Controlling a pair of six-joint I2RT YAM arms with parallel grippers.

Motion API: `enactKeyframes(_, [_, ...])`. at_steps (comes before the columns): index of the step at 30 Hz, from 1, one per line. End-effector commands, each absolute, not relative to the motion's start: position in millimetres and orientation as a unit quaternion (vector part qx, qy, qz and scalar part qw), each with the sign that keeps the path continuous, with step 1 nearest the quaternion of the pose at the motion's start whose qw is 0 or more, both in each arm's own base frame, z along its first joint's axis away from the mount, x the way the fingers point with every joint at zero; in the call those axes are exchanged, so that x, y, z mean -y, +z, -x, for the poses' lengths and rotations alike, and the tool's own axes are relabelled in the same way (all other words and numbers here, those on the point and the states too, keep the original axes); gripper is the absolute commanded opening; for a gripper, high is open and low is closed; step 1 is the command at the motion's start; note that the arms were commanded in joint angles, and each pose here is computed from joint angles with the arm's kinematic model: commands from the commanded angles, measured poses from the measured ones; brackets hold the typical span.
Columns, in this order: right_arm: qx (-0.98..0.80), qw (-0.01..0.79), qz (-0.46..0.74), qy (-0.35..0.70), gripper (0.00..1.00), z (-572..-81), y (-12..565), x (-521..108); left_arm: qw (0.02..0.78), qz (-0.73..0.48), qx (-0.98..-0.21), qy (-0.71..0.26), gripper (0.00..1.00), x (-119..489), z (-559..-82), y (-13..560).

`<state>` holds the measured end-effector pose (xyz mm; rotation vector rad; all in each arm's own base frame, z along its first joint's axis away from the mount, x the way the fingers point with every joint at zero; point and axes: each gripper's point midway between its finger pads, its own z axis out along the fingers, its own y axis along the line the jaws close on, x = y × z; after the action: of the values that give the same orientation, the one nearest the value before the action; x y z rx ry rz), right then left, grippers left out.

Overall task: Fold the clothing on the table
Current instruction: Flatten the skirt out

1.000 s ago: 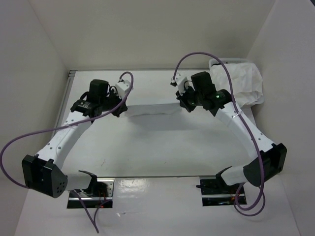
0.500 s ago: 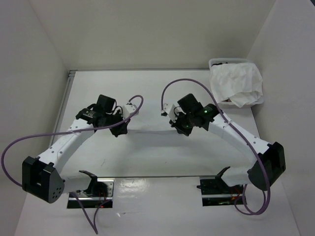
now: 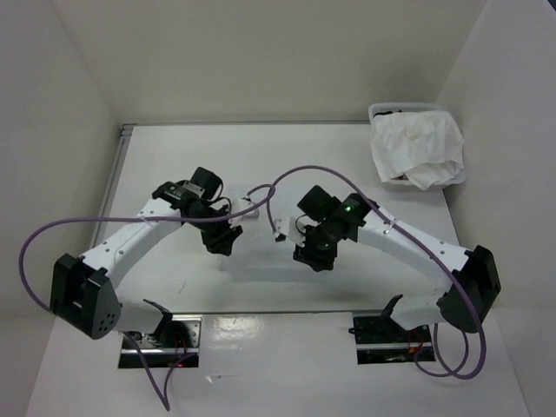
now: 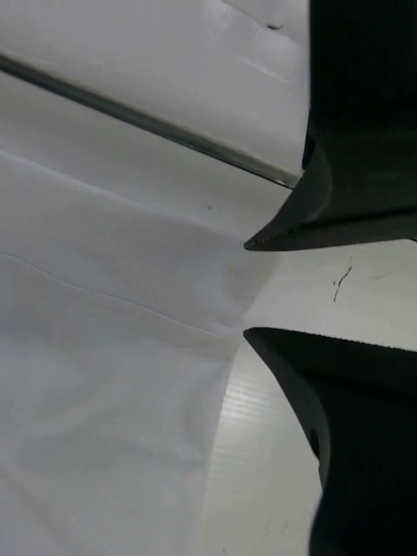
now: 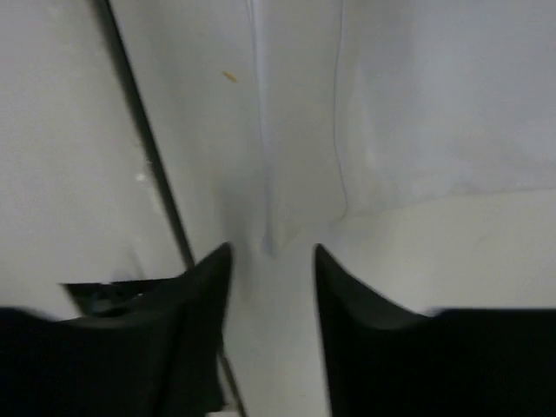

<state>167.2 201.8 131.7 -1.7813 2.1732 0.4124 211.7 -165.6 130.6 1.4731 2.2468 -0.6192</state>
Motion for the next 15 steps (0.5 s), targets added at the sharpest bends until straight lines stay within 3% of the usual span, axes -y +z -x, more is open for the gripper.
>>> enactKeyframes(1, [-0.725,0.091,0.664,0.160,0.61,-136,131,-200,0.142,-0.576,-0.762,-0.259,0.50,174,-184,135])
enactKeyframes(2, [-0.726,0.079,0.664,0.164,0.77,-133,129,-200,0.138,-0.576,-0.763,-0.260,0.58,174,-185,136])
enactKeyframes(6, [-0.719,0.076,0.671,0.163,0.97,-130,129,-199,0.133,-0.593,-0.754,-0.250,0.79,177,-182,134])
enactKeyframes(9, [-0.720,0.101,0.672,0.138,0.97,-143,137,-199,0.155,-0.593,-0.753,-0.239,0.82,181,-193,143])
enactKeyframes(15, [-0.761,0.230,0.605,0.050,0.97,-214,163,-194,0.275,-0.532,-0.787,-0.148,0.88,183,-259,163])
